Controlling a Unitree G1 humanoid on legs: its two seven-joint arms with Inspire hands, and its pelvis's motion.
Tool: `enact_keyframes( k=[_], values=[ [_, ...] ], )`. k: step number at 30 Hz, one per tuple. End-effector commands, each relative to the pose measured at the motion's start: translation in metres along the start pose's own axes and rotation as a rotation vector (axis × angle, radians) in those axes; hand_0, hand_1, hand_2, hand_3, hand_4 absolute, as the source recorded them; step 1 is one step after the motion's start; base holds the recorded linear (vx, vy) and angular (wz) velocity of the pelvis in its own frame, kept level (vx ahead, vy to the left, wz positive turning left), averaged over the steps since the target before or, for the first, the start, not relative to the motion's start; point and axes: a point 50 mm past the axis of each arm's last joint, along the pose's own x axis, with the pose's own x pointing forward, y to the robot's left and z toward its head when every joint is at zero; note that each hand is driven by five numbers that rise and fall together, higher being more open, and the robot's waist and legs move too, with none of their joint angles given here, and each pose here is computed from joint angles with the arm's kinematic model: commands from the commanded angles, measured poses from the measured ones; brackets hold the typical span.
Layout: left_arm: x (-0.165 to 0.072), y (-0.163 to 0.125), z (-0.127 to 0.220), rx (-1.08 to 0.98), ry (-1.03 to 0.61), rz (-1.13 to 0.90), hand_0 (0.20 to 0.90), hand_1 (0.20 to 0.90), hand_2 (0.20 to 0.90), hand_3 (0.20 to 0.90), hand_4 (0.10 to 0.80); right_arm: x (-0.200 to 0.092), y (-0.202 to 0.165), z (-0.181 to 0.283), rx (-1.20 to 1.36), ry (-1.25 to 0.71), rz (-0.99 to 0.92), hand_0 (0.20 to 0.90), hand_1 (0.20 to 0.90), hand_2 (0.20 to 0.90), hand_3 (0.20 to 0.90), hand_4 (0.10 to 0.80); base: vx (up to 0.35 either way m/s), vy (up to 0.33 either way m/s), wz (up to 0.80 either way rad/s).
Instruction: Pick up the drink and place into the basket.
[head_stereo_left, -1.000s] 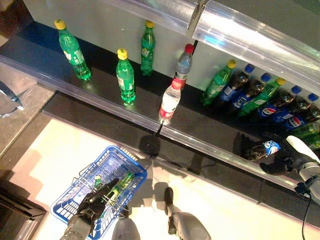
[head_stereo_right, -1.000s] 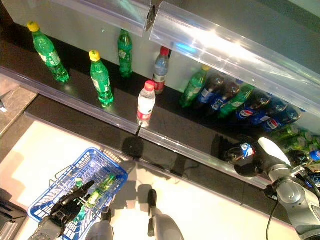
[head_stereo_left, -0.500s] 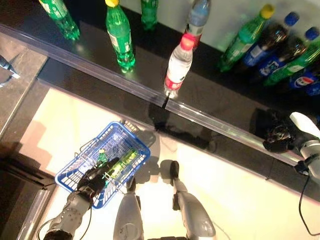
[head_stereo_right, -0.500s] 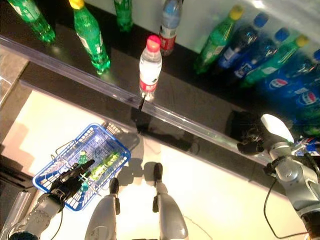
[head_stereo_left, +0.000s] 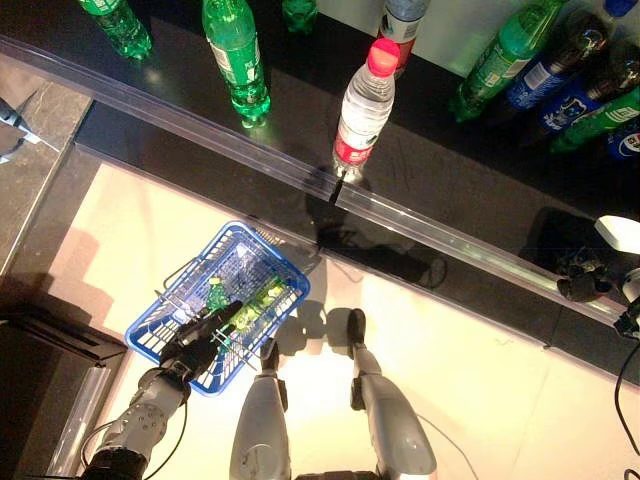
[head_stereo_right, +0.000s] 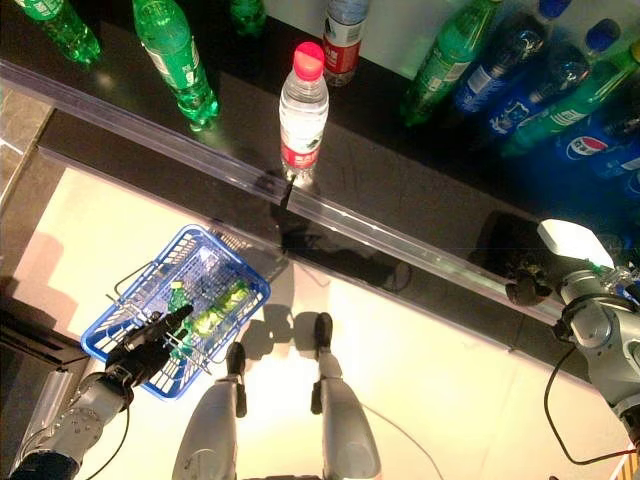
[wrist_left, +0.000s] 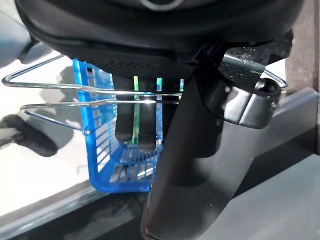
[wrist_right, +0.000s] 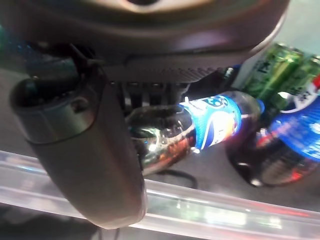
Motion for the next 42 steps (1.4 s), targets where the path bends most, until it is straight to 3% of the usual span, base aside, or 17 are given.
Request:
enact_keyframes(
  k=[1,10,20,25,37,42],
  values=[
    [-0.016,-0.038,0.058,0.044,-0.26,-0.27,0.3,0.3,0.3,0.2,0.1,-0.006,-0.076,-0.032,-0.121,0.145,-0.19,0.9,0.9,0.9,0.9,0.8,-0.017,0.057,-0.02],
    [-0.017,-0.026,0.038,-0.002,-0.246,-0.265,0.3,0.3,0.3,0.2,0.1,-0.014,-0.097,-0.015,-0.045,0.003,-0.452,0.9,0.9,0.9,0.9,0.8,0.005,0.067,-0.03],
    [-0.016,-0.017,0.028,-0.02,-0.223,-0.248,0.3,0.3,0.3,0.2,0.1,-0.021,-0.108,-0.02,-0.306,0.039,-0.385,0.9,0.9,0.9,0.9,0.8,0.013,0.018,-0.02],
    [-0.015,-0.014,0.023,-0.019,-0.208,-0.242,0.3,0.3,0.3,0.2,0.1,-0.021,-0.113,-0.023,-0.215,0.053,-0.424,0.9,0.9,0.9,0.9,0.8,0.026,0.004,-0.1],
    [-0.009,-0.02,0.028,-0.015,-0.212,-0.235,0.3,0.3,0.3,0.2,0.1,-0.013,-0.102,-0.019,-0.291,0.054,-0.344,0.9,0.9,0.9,0.9,0.8,0.003,0.001,0.0],
    [-0.009,-0.023,0.024,-0.003,-0.201,-0.253,0.3,0.3,0.3,0.2,0.1,-0.01,-0.112,-0.019,-0.31,0.072,-0.43,0.9,0.9,0.9,0.9,0.8,0.0,0.0,0.0]
  ],
)
